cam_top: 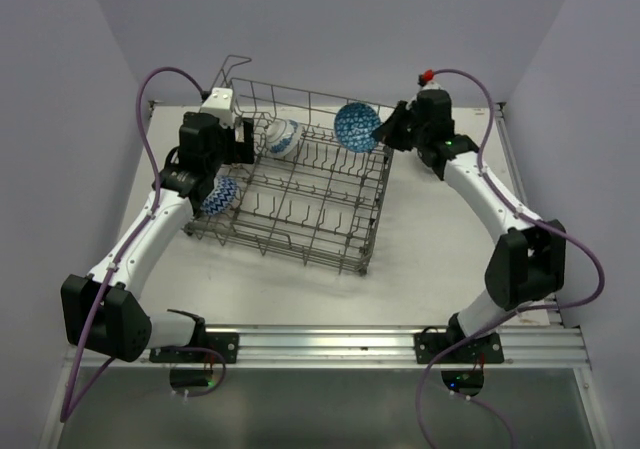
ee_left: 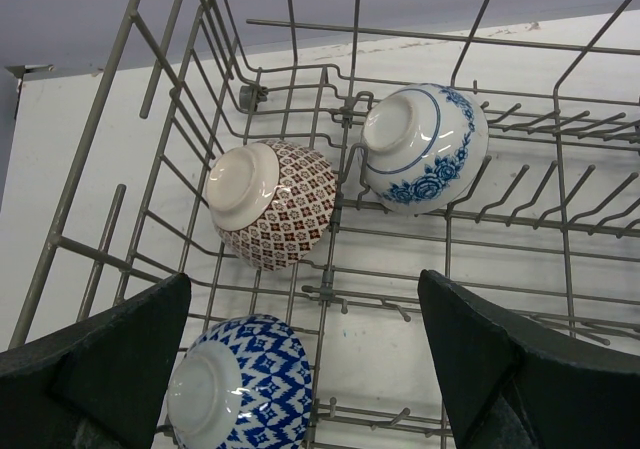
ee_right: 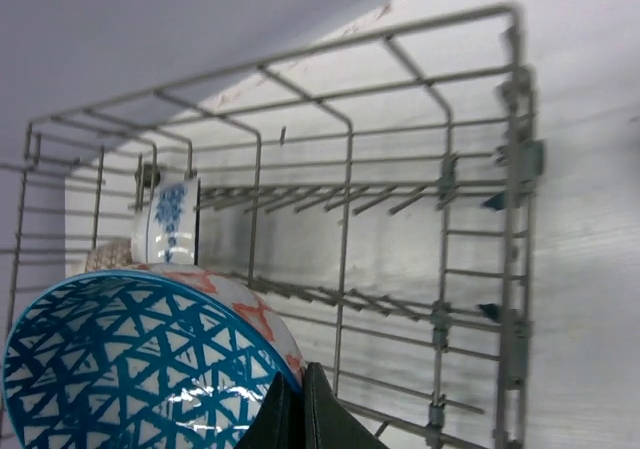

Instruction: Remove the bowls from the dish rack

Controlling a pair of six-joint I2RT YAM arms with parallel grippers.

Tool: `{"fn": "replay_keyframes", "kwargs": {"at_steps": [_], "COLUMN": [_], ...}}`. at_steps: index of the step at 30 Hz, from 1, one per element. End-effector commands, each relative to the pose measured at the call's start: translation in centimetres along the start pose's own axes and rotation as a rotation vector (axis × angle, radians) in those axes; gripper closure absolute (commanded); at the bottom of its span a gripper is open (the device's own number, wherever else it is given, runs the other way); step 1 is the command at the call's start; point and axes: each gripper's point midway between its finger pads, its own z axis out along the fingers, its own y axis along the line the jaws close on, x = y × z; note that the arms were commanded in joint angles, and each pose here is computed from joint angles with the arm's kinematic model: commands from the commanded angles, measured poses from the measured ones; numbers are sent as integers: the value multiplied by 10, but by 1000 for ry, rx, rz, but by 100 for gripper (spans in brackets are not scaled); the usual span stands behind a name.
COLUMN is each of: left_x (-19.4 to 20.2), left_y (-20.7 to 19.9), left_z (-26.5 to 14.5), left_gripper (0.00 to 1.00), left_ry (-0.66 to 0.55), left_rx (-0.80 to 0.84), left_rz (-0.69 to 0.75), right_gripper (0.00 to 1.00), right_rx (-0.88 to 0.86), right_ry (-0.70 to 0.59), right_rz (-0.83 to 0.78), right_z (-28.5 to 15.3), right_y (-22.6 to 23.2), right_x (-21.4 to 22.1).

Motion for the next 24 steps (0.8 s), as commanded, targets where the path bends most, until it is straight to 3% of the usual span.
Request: {"fn": "replay_keyframes", "kwargs": {"at_steps": [1, 6, 11, 24], "left_x": [-23, -24, -24, -21], "left_y": [-2, -1, -2, -1], "left_z": [-3, -4, -4, -1], "left_gripper": [0, 0, 0, 0], "left_ry": [-59, -61, -59, -49], "left_rx": [-4, -4, -2, -6], "left_rz": [-21, -20, -21, -18], "right_gripper": [100, 100, 100, 100], "right_rx": [4, 240, 391, 547], "right_ry": [-316, -426, -370, -206], "right_rz": [44, 124, 204, 215], "right_z": [-58, -90, -84, -41], "right_y": [-2, -81, -150, -227], "right_x": [-92, -126, -117, -98]}}
